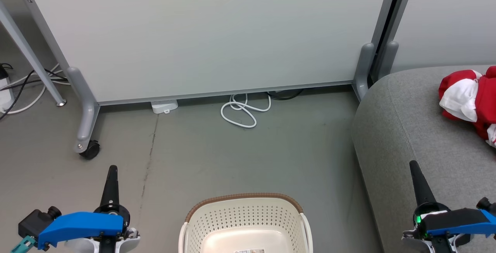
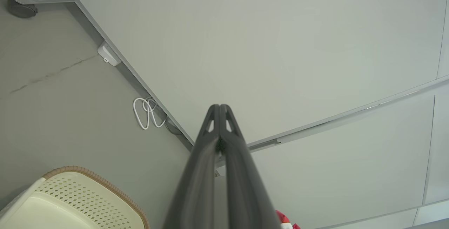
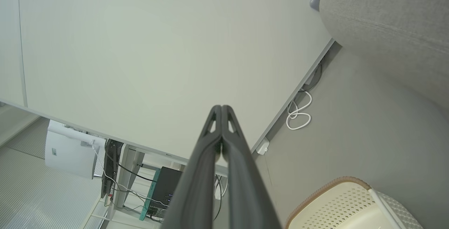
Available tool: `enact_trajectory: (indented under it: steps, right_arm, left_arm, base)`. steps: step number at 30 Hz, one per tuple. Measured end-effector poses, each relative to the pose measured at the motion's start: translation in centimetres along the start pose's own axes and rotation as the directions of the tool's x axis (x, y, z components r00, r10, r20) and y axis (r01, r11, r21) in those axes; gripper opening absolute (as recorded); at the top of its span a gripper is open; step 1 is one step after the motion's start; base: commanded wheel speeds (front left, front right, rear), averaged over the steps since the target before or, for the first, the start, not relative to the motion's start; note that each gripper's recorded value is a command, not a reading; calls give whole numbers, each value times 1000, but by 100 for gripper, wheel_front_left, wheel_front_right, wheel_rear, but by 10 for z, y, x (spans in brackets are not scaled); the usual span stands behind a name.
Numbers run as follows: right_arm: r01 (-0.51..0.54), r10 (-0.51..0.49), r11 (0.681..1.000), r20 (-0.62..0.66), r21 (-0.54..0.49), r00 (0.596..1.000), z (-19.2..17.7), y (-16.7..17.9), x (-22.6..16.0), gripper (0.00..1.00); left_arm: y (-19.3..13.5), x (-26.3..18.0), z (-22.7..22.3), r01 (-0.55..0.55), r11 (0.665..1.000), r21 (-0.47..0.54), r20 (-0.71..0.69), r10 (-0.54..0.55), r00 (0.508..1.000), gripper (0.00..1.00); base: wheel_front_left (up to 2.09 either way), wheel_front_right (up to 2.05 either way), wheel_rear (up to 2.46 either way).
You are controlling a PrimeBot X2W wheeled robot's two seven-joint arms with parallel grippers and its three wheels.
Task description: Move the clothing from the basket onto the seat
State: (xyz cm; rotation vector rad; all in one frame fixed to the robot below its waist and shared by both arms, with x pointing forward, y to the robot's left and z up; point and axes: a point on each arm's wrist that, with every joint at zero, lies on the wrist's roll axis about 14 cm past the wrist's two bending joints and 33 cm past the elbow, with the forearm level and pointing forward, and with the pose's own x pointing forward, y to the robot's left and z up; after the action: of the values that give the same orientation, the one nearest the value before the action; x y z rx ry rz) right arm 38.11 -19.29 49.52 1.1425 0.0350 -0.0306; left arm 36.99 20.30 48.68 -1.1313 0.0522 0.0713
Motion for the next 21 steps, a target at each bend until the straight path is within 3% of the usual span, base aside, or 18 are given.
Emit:
enact_trajectory:
  steps: [21]
  right_arm:
    - [-8, 9, 982, 0, 189, 1000, 4, 2, 3, 0]
  left_arm:
    - [-8, 7, 2, 26, 980, -196, 0, -27, 1000, 0]
  base:
    - [0, 0, 0]
